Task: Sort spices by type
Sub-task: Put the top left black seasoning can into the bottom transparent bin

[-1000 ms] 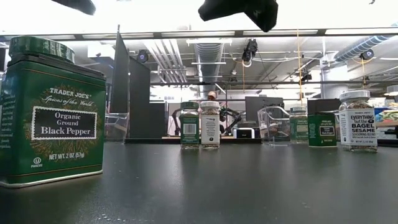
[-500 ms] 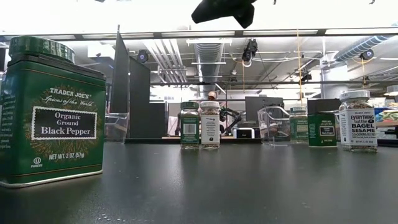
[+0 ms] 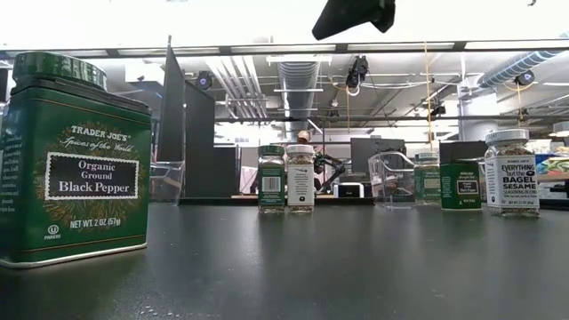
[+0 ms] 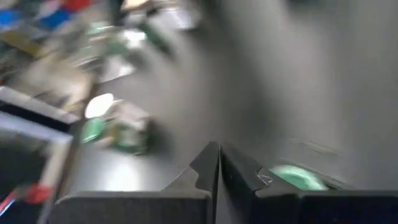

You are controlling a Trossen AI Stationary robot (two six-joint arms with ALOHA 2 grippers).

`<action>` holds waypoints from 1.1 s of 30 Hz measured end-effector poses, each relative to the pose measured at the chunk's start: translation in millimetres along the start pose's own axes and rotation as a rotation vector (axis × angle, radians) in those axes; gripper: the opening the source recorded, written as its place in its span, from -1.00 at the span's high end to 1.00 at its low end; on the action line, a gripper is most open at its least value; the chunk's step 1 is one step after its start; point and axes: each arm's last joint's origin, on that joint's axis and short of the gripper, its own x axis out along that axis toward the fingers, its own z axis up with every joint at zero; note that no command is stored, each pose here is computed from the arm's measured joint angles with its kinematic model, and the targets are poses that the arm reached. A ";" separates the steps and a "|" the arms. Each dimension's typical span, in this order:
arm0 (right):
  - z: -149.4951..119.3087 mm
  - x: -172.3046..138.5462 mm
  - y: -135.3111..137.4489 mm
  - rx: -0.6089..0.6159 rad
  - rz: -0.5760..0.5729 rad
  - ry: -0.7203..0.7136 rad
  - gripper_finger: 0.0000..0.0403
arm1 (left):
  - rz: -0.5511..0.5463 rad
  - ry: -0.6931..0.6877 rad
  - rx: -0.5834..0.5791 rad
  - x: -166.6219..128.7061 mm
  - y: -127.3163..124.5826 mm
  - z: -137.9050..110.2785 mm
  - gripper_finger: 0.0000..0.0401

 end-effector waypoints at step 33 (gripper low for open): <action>-25.2 -23.6 31.6 -0.058 -0.119 -0.047 0.94 | 0.013 1.068 -0.605 -32.6 19.0 -80.6 1.00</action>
